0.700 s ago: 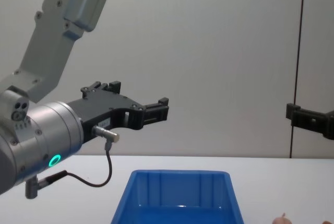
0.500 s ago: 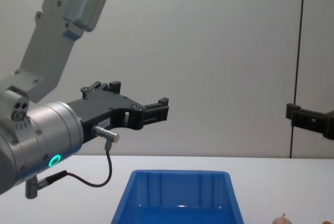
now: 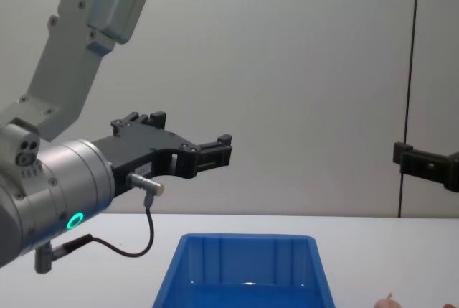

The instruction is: Pick up the two dolls from the table and place them into the box.

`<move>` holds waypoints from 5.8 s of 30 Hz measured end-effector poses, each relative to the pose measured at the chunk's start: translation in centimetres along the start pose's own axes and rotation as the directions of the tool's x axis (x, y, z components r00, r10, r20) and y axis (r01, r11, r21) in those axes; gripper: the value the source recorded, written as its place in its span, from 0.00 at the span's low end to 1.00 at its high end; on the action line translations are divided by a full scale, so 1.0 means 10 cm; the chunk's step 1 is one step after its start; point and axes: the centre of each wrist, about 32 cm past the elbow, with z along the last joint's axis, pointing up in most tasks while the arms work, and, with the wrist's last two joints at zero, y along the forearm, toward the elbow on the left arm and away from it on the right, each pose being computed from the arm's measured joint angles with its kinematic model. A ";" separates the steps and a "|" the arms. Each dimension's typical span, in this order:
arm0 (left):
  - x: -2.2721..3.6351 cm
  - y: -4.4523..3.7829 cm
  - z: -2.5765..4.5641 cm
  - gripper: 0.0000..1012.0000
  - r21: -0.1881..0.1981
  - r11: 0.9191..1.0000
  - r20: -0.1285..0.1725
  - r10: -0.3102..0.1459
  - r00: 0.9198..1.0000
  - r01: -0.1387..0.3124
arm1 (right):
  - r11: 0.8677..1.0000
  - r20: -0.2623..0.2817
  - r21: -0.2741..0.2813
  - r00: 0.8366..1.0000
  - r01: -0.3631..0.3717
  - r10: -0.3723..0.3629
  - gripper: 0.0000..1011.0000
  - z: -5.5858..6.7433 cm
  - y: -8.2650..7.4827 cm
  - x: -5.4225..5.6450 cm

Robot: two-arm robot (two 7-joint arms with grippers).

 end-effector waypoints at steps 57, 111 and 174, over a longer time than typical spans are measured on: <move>0.000 0.000 0.000 0.99 0.000 1.000 0.000 0.000 1.000 0.000 | 0.948 0.009 -0.310 0.997 0.070 -0.070 0.99 -0.34 -0.10 -0.11; 0.000 0.000 0.000 0.99 0.000 1.000 0.000 0.000 1.000 0.000 | 0.921 0.031 -0.380 0.996 0.084 -0.078 0.43 -0.56 -0.12 -0.10; 0.000 0.000 0.000 0.99 0.000 1.000 0.000 0.000 1.000 0.000 | 0.937 -0.031 -0.251 0.970 -0.241 0.241 0.99 -0.34 0.67 -0.69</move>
